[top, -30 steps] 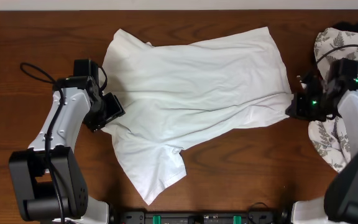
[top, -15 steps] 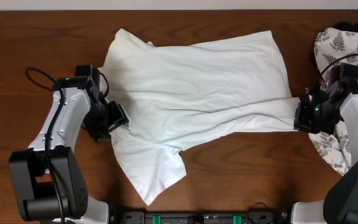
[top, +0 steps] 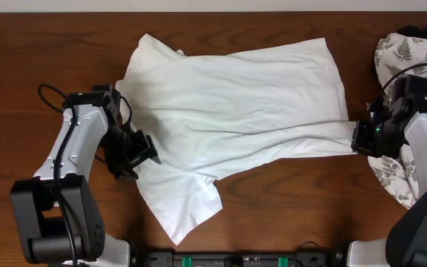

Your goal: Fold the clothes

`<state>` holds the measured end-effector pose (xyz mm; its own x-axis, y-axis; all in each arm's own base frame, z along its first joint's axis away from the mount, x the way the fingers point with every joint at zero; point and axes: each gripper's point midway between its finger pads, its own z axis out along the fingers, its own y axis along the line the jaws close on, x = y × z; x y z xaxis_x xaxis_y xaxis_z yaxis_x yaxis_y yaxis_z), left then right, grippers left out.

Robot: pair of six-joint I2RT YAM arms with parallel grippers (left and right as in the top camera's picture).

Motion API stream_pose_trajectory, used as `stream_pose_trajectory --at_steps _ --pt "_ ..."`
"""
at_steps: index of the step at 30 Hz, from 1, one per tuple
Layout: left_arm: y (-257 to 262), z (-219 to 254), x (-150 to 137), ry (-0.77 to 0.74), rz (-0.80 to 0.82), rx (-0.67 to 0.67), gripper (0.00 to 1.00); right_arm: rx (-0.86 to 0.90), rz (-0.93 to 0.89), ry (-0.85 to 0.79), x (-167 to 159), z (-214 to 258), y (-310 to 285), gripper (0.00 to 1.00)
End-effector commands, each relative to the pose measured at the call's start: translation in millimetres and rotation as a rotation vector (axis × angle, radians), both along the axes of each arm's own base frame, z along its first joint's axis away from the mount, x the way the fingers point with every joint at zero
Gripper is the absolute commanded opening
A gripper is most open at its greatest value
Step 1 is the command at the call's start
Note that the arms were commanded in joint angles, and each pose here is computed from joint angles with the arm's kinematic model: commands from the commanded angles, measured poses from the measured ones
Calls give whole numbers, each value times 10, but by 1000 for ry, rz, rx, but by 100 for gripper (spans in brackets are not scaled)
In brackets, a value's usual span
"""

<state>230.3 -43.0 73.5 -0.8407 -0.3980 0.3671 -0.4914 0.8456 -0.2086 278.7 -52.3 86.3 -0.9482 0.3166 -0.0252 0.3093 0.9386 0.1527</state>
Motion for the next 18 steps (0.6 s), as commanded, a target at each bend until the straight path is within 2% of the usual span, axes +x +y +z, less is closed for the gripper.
stream_pose_trajectory --at_steps 1,8,12,18 --pt "-32 -60 -214 51 -18 -18 69 -13 -25 5 -20 -8 -29 1" --pt "20 -389 -529 146 43 43 69 -14 -32 -1 -5 -7 -31 1" --pt "43 -557 -663 165 56 67 63 -14 -32 -1 -5 -7 -33 1" --pt "35 -699 -788 174 56 67 60 -15 -32 -4 3 -7 -35 1"
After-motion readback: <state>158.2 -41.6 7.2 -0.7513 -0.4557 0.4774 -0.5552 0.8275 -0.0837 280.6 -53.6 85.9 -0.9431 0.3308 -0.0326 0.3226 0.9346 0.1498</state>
